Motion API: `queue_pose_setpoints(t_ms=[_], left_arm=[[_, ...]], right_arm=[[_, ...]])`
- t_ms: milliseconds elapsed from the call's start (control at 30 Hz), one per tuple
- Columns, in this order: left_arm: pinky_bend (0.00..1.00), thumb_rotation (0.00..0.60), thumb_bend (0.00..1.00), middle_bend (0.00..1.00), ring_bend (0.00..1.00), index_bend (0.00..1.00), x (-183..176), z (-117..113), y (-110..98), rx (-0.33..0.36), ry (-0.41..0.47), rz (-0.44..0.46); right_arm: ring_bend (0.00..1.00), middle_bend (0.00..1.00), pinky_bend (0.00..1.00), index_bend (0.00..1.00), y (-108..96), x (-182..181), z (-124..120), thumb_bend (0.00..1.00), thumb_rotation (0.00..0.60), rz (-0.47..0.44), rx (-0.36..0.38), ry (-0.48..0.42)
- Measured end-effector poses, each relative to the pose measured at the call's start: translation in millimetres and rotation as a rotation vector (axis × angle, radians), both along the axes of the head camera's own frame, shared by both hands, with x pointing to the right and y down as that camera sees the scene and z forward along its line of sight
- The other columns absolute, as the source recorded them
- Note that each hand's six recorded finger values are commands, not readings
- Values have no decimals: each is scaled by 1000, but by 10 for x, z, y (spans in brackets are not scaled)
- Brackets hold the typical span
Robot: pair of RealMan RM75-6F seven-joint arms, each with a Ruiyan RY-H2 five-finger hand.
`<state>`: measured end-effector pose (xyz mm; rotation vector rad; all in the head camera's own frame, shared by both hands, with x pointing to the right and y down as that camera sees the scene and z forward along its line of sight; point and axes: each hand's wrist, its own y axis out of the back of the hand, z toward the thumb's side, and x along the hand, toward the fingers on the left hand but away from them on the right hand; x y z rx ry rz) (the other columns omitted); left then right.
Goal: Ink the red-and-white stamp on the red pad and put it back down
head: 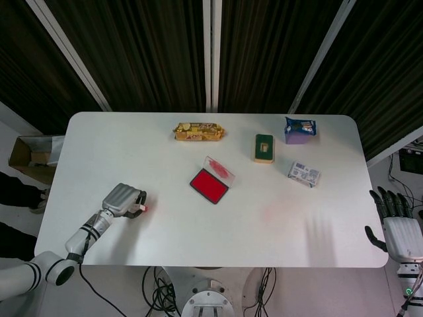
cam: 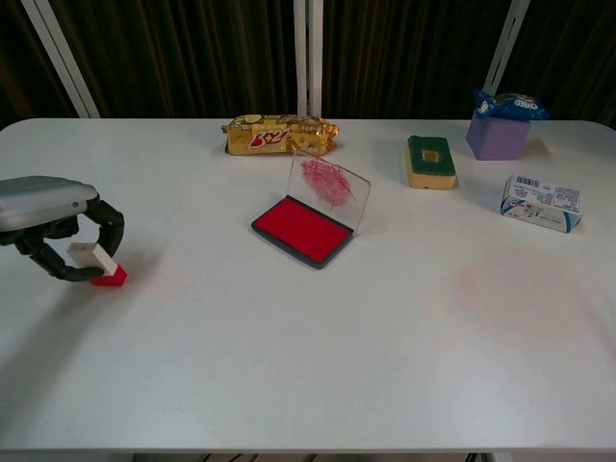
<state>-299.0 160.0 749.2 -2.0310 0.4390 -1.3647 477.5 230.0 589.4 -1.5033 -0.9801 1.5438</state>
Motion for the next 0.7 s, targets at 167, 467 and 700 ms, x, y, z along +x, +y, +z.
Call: queue_pose_setpoints(t_ms=[167,467,700], left_arm=[[1000,600,440,517,999,533,14,21,-2,0,2,5],[1000,600,427,459,996,422,10,37,3,-19,-2,12],[1000,600,420,414,992,380,15,9,-14,-16,-4,22]], right_arm=[[0,0,0,0,1,-5,13,259,600,0,-5,1],[0,0,0,0,2,0,13,259,600,1,-2,1],[0,0,0,0,3,20,4,259,600,6,2,1]])
